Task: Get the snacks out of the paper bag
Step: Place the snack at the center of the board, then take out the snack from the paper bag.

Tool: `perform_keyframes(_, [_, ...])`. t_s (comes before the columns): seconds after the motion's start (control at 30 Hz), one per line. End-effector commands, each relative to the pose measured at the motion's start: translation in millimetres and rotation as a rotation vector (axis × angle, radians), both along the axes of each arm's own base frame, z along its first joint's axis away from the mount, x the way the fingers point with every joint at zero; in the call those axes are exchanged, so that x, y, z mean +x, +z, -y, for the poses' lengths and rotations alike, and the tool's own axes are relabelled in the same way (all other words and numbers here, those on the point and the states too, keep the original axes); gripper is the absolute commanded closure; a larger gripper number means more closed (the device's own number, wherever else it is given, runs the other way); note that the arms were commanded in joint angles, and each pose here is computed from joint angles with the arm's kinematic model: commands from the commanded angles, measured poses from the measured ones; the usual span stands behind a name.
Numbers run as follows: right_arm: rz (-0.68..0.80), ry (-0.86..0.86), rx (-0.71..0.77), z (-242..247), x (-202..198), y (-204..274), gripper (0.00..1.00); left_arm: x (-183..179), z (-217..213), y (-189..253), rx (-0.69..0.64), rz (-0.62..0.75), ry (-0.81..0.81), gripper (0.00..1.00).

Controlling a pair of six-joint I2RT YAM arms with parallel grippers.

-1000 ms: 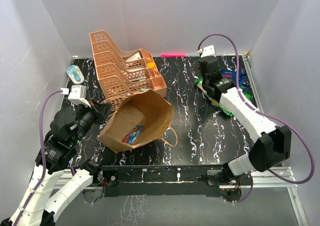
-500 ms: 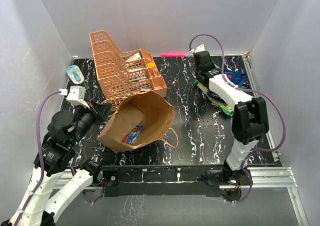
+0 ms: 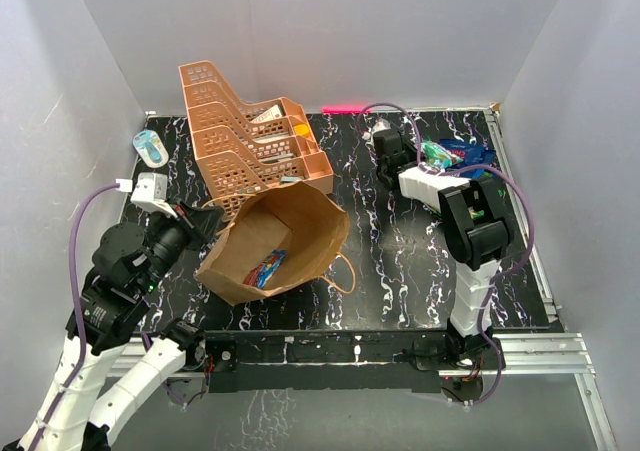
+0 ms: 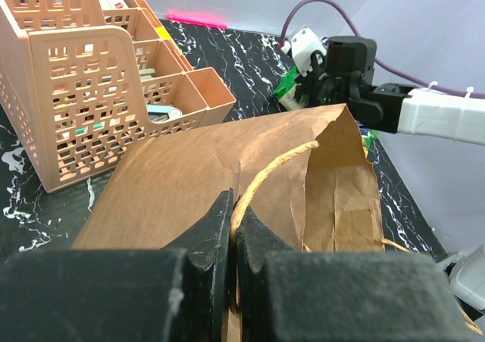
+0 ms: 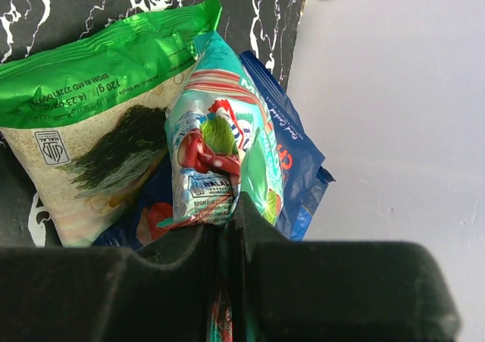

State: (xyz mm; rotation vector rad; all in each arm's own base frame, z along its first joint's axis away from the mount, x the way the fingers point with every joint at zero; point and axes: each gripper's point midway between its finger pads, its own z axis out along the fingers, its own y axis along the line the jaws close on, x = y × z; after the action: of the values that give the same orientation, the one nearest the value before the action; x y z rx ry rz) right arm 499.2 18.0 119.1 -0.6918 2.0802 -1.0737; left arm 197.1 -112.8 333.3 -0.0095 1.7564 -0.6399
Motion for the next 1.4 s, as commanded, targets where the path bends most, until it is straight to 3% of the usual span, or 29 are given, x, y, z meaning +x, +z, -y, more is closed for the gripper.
perform_keyframes(0.0, [0.102, -0.034, -0.046, 6.5, 5.3, 9.0, 0.92, -3.6, 0.3, 7.8, -0.017, 0.023, -0.009, 1.00])
perform_keyframes(0.23, [0.051, -0.031, -0.022, 4.8, 0.0, -25.5, 0.81, -6.4, -0.5, 9.6, -0.021, 0.025, -0.012, 1.00])
perform_keyframes(0.37, [0.031, -0.041, 0.020, 2.9, -3.8, -33.5, 0.60, -7.3, 0.7, 10.0, -0.025, 0.026, -0.019, 1.00])
perform_keyframes(0.47, [0.023, -0.061, 0.077, -0.7, -8.0, -26.8, 0.55, -7.0, 3.5, 9.3, -0.032, 0.021, -0.030, 1.00])
perform_keyframes(0.63, [0.027, -0.086, 0.243, -10.3, -26.5, 1.2, 0.29, -4.9, 10.1, 6.9, -0.049, 0.006, -0.051, 1.00])
perform_keyframes(0.73, [0.021, -0.095, 0.359, -15.5, -49.9, 14.0, 0.21, -3.7, 14.9, 4.6, -0.046, -0.007, -0.071, 1.00])
perform_keyframes(0.87, [0.046, -0.038, 0.679, -48.2, -81.7, 38.9, 0.17, -2.7, 19.8, 2.9, -0.040, -0.024, -0.094, 1.00])
perform_keyframes(1.0, [-0.054, 0.215, 1.091, -117.4, -134.0, 58.3, 0.17, -7.8, 33.1, 5.4, -0.037, -0.014, -0.182, 1.00])
perform_keyframes(1.1, [-0.062, 0.500, 1.272, -154.8, -176.5, 105.0, 0.19, -24.2, 57.9, 12.0, -0.063, 0.019, -0.362, 1.00])
perform_keyframes(1.23, [-0.006, 0.855, 1.305, -175.0, -225.6, 176.0, 0.21, -49.3, 87.1, 19.1, -0.120, 0.048, -0.602, 1.00])
perform_keyframes(1.37, [-0.091, 1.148, 1.304, -199.7, -274.9, 200.5, 0.29, -56.4, 92.9, -1.2, -0.123, -0.007, -0.658, 1.00])
